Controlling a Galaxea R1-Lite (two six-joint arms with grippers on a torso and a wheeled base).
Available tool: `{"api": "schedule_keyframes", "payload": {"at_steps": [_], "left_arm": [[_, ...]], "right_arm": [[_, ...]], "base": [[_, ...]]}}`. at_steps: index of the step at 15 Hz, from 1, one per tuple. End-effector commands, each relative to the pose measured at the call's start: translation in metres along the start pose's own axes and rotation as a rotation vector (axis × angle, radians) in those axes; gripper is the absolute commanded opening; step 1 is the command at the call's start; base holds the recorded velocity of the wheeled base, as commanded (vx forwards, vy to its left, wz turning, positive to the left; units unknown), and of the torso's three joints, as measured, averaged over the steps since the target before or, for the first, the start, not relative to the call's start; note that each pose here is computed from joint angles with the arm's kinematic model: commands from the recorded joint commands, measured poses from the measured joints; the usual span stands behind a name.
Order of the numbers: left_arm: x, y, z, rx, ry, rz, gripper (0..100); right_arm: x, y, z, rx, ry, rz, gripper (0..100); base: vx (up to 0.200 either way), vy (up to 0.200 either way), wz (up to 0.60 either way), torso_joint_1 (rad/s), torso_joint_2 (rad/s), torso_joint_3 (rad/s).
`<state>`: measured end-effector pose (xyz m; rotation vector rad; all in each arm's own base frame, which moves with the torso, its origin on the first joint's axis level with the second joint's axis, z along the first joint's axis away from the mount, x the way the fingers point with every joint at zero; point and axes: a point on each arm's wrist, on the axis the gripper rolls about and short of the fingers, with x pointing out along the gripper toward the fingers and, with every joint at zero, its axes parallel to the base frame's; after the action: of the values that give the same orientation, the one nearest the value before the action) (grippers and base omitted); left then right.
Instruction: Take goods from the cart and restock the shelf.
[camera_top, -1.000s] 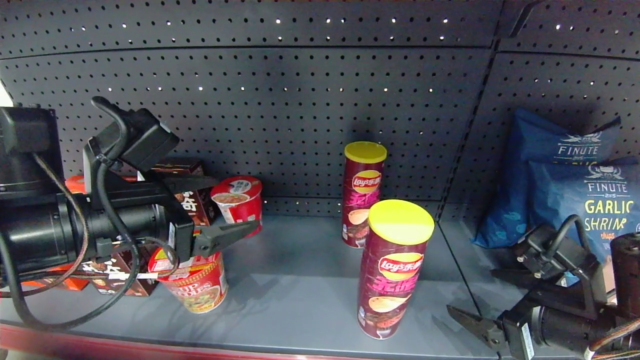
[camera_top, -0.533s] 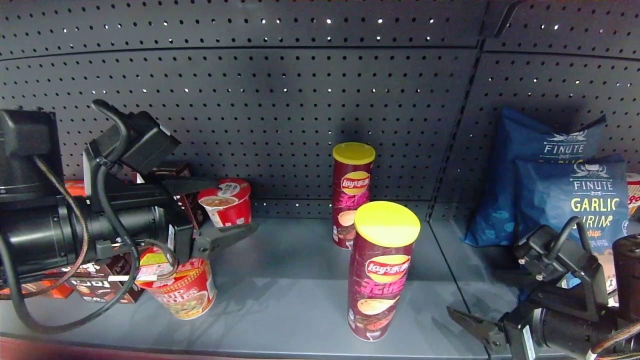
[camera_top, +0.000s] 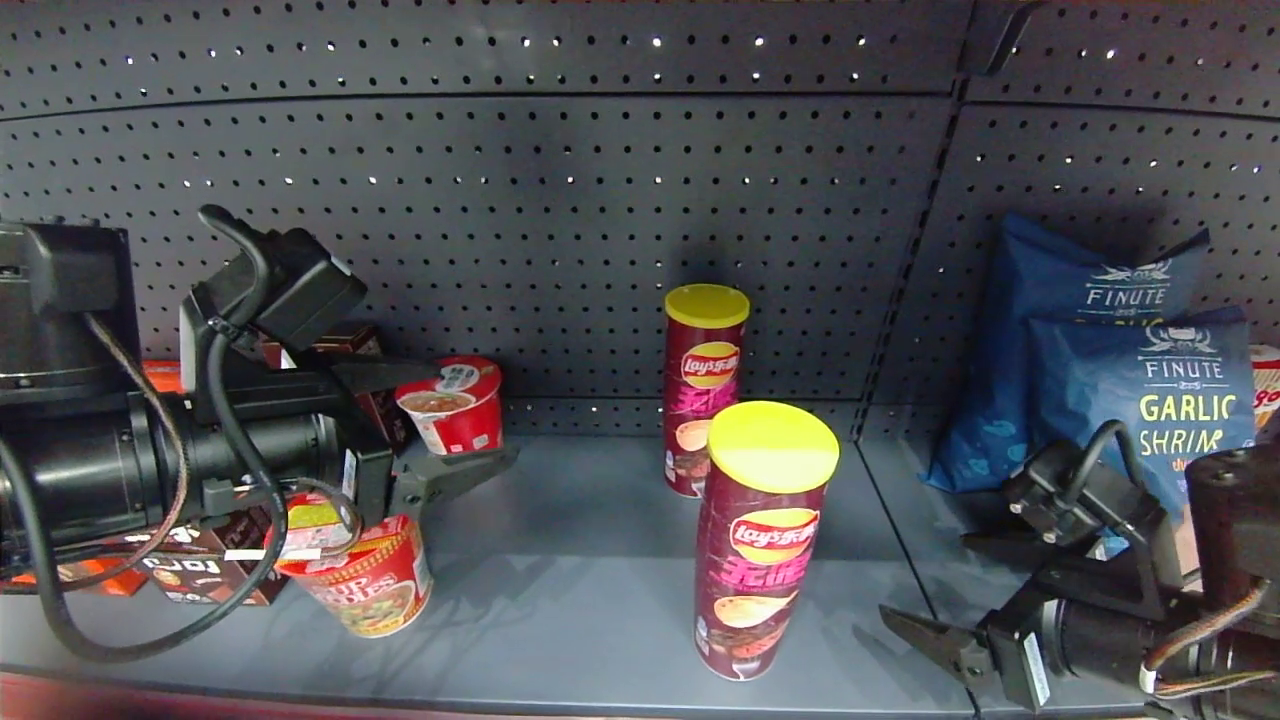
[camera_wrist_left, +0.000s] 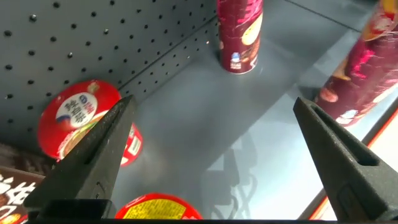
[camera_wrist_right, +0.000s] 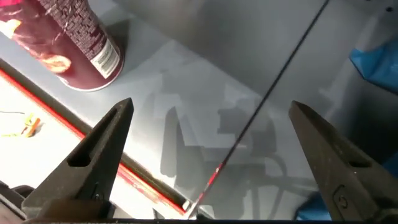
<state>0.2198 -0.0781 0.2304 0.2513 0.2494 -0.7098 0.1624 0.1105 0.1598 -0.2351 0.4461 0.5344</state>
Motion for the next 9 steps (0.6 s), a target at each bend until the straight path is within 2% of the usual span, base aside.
{"api": "schedule_keyframes", "payload": {"at_steps": [1, 9], "left_arm": [[0.001, 0.0, -0.001, -0.001, 0.004, -0.003, 100], [0.006, 0.001, -0.004, -0.007, 0.02, -0.007, 100]], "right_arm": [[0.018, 0.001, 0.005, -0.006, 0.032, -0.01, 100], [0.039, 0.014, 0.015, -0.032, 0.049, 0.012, 100]], "base": [[0.0, 0.0, 0.0, 0.0, 0.0, 0.0], [0.0, 0.0, 0.0, 0.0, 0.0, 0.0]]}}
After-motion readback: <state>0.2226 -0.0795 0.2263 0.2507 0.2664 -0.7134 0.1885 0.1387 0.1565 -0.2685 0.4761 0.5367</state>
